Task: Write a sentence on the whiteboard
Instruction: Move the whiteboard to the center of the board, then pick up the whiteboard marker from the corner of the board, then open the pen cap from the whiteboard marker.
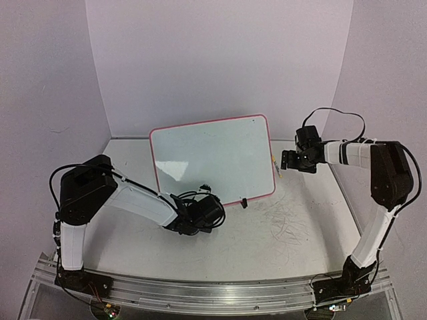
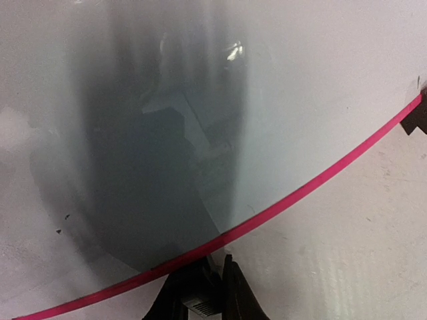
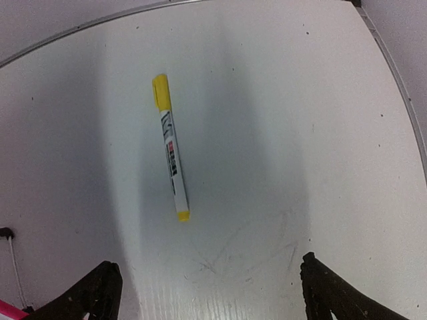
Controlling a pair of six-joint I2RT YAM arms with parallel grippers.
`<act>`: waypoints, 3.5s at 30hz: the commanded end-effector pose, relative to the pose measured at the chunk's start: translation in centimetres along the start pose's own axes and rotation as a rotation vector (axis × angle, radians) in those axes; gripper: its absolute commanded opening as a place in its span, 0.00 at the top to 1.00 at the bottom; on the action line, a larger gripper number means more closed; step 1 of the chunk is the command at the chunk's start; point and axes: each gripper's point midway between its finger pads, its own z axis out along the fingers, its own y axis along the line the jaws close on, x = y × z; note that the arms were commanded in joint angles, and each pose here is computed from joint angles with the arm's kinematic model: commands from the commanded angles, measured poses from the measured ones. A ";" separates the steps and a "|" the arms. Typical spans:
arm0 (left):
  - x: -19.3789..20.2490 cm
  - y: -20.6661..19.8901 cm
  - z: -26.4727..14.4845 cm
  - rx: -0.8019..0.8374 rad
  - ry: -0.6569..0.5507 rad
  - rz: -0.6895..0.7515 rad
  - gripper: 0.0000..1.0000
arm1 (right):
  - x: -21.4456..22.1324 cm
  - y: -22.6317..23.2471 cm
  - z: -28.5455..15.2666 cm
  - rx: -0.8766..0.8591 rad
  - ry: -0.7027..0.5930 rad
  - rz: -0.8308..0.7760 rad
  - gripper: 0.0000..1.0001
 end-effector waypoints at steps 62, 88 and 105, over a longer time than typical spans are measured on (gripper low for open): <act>1.7 0.2 -15.4 0.254 0.026 -0.110 0.15 | -0.1 0.5 12.3 -0.044 0.194 -0.054 0.85; -11.1 16.6 -16.2 0.654 -0.256 -0.408 0.09 | -6.3 -4.7 -16.3 -0.113 -0.301 0.060 1.00; -17.9 0.3 -27.3 1.190 -0.181 -0.197 0.11 | 7.4 23.1 -32.9 -1.175 -0.188 -0.618 1.00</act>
